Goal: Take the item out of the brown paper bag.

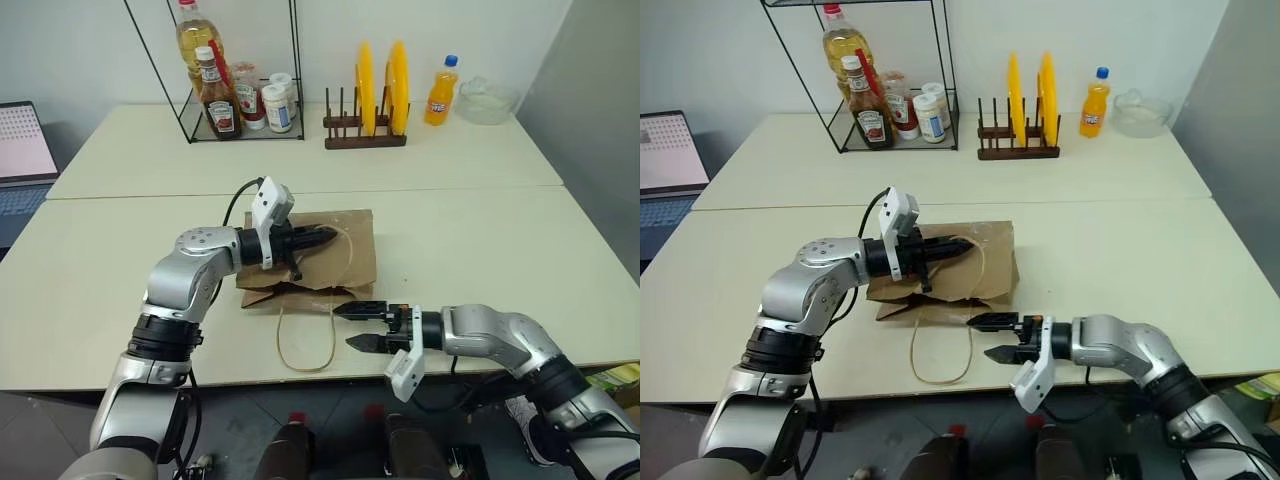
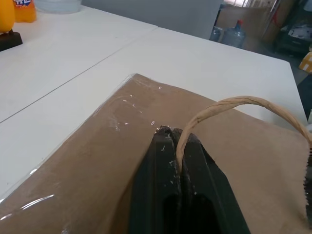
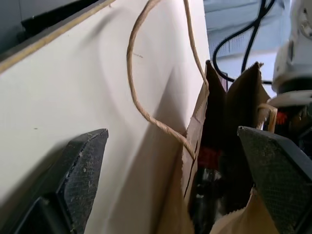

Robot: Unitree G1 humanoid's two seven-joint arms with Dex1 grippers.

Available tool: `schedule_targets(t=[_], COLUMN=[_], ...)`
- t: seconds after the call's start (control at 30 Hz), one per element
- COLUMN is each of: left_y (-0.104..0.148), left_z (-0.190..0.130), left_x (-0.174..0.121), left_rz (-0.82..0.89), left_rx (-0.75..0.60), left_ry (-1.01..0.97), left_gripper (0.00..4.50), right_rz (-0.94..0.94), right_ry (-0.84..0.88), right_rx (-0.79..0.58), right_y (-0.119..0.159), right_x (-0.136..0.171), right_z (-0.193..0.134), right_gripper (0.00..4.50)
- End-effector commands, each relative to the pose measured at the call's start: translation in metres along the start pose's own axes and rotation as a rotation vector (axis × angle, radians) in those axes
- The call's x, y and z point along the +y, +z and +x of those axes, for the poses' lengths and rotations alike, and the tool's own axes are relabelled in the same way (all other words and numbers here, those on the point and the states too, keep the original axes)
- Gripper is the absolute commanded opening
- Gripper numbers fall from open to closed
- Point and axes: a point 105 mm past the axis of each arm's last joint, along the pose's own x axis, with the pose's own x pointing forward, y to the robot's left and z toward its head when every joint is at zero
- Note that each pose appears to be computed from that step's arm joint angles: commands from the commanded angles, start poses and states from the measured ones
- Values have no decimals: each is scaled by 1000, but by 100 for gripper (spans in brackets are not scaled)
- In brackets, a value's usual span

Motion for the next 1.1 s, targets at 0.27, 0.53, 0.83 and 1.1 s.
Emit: schedule_targets(t=[0.27, 0.53, 0.83, 1.1], left_y=[-2, -3, -4, -3], left_z=[0, 0, 1, 3], left_x=[-14, -14, -15, -14], left_rz=[57, 38, 34, 32], left_rx=[24, 23, 23, 21], left_ry=[-43, -40, -44, -42], left_gripper=[1, 1, 0, 0], right_rz=[-32, -71, -57, -50], right_ry=[87, 59, 107, 103], right_rx=[20, -17, -55, -51], right_y=[-7, 1, 5, 4], right_x=[21, 16, 22, 21], right_z=[31, 46, 45, 43], right_gripper=[450, 450, 210, 1])
